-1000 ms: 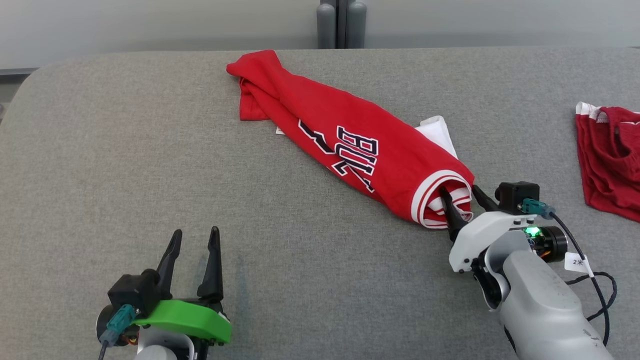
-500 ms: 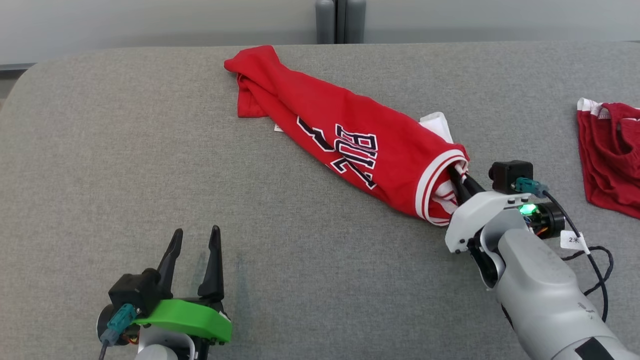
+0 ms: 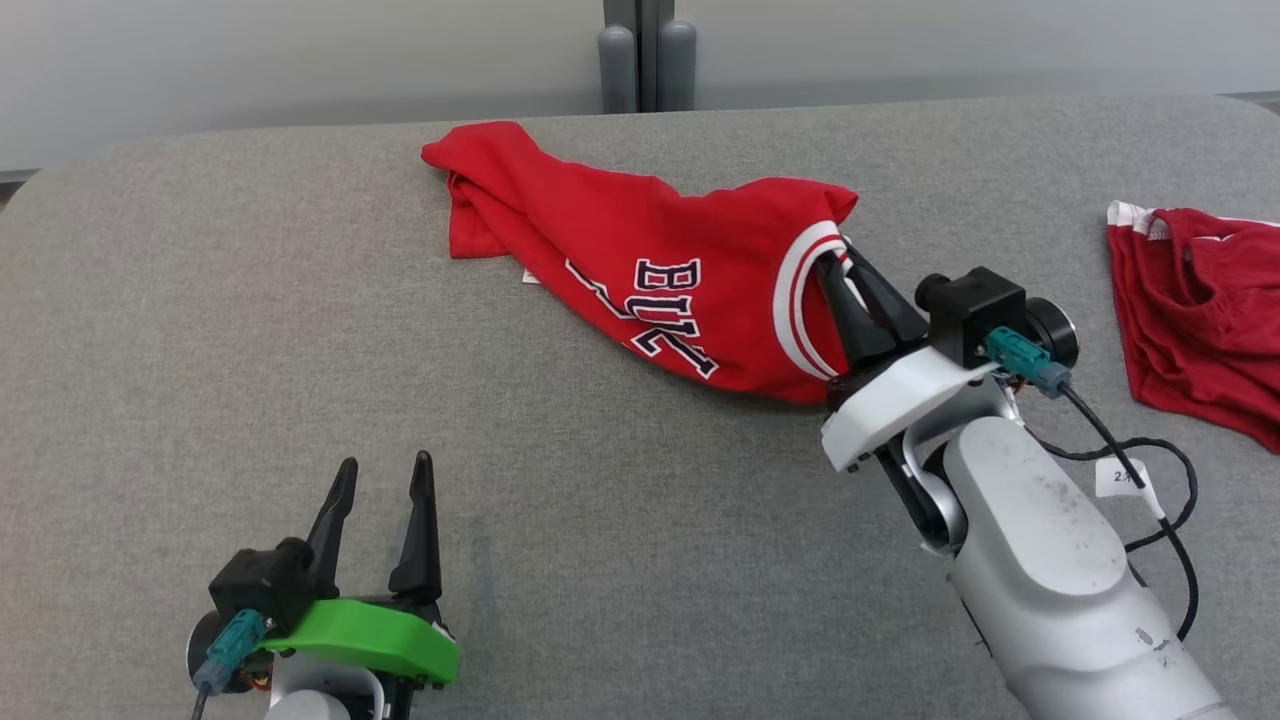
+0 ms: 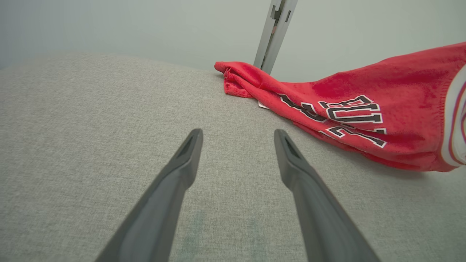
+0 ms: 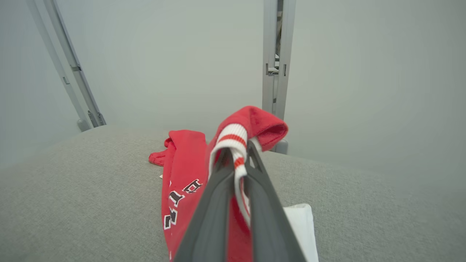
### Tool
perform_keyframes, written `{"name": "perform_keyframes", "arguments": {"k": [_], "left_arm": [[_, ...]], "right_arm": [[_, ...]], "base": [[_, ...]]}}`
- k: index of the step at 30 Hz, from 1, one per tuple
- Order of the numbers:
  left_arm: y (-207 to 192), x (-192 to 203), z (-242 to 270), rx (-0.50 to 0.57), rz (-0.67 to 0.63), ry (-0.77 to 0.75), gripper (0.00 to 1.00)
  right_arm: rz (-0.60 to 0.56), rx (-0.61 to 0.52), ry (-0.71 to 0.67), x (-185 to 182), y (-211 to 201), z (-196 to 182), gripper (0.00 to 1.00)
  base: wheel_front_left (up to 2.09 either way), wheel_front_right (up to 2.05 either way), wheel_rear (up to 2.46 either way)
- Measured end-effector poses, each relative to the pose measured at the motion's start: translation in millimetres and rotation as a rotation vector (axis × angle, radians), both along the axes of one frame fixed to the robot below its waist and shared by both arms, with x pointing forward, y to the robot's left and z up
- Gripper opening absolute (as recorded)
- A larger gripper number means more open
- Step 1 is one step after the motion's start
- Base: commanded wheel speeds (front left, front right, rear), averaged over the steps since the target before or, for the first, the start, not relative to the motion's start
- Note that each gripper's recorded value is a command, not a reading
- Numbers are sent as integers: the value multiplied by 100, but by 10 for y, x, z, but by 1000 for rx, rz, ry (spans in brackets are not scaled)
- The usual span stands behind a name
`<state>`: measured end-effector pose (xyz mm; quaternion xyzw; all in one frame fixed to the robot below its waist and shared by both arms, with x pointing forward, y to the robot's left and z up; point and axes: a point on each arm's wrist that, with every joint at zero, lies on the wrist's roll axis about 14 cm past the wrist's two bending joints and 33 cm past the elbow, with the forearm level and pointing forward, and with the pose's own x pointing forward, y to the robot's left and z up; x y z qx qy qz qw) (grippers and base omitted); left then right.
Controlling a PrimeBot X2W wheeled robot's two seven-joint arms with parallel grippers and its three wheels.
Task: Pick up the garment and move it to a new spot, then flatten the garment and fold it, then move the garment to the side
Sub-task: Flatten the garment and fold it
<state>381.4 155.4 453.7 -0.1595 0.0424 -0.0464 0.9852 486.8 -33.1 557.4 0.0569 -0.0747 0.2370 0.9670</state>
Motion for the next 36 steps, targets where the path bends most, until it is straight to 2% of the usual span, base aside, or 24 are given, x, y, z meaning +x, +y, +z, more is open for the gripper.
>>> {"name": "perform_keyframes", "arguments": {"k": [9,18,23,28,33,36], "left_arm": [[-28,16,88,-1,-8,-27,100],[-24,1,159,2,-8,-49,100],[9,-13,196,1,4,-60,100],[27,-24,196,-3,14,-60,100],[35,-10,159,-6,19,-50,100],[28,18,133,-6,18,-43,100]], "right_arm": [[125,64,-151,-381,329,486,0],[221,105,-390,-685,539,1335,0],[292,121,-451,-888,692,1596,0],[237,80,-407,-703,604,1499,0],[98,2,-277,-231,283,1091,0],[5,-84,-197,100,-32,784,0]], "base": [[0,0,0],[0,0,0],[0,0,0],[0,0,0],[0,0,0],[0,0,0]]}}
